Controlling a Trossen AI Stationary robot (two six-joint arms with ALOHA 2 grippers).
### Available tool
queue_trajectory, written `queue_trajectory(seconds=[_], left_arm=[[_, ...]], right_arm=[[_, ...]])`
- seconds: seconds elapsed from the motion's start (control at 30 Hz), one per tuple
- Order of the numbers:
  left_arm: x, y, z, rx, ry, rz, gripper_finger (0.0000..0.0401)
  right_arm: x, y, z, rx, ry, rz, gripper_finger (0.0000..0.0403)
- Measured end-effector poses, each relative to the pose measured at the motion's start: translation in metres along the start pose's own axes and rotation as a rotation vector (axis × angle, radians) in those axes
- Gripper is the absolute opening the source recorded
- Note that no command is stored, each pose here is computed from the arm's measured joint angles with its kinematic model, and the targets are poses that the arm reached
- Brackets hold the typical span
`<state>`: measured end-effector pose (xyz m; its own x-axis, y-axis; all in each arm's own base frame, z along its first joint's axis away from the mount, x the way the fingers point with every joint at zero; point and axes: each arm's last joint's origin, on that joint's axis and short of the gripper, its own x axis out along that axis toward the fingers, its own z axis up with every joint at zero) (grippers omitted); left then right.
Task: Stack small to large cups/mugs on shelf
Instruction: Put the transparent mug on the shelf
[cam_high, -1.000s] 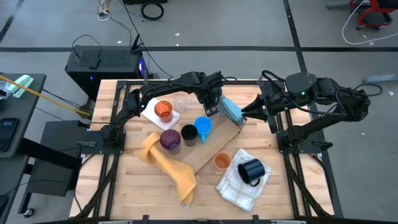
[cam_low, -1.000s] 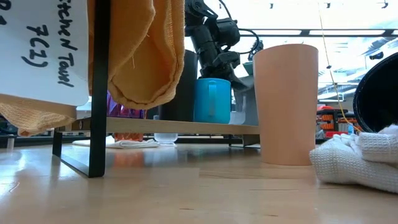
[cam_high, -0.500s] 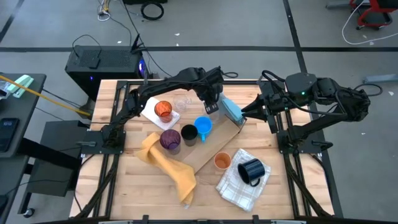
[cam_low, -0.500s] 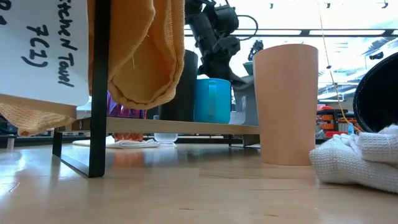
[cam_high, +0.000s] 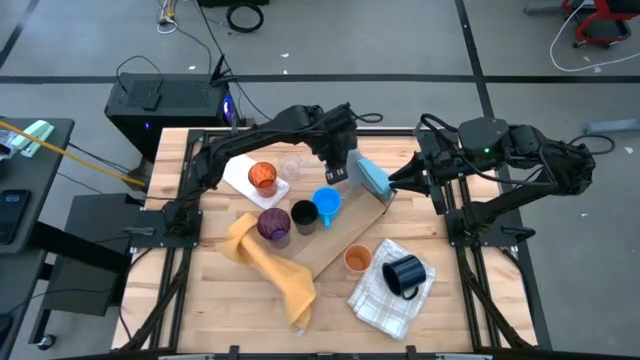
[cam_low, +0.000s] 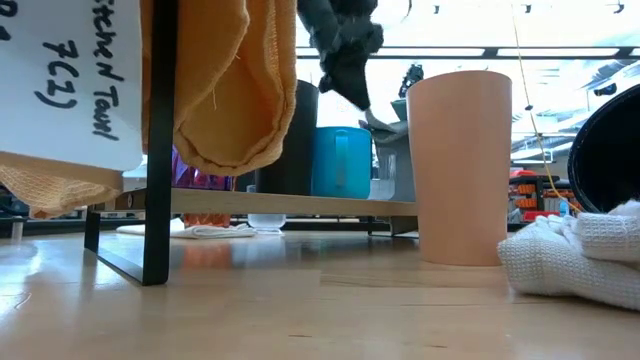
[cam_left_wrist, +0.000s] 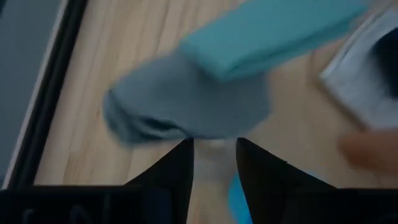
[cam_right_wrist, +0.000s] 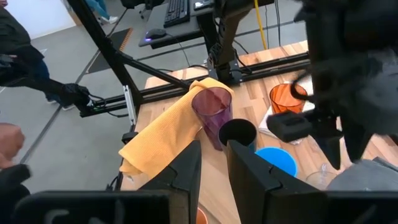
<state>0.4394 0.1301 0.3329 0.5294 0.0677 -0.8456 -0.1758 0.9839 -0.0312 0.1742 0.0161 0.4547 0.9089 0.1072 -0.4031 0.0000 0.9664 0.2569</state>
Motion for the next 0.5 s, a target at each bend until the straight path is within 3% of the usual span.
queue_trajectory(seconds=[0.23,0.5], left_arm=[[-0.023,-0.021,0.014,-0.002,-0.161,-0.029,0.0131],[-0.023,-0.037,0.013,0.01,-0.145,-0.041,0.013]], right_arm=[[0.0,0.0,0.0,-0.003,0.004,-0.001,0.0084],[0.0,0.0,-0.001,-0.013,0.007,-0.002,0.0084]])
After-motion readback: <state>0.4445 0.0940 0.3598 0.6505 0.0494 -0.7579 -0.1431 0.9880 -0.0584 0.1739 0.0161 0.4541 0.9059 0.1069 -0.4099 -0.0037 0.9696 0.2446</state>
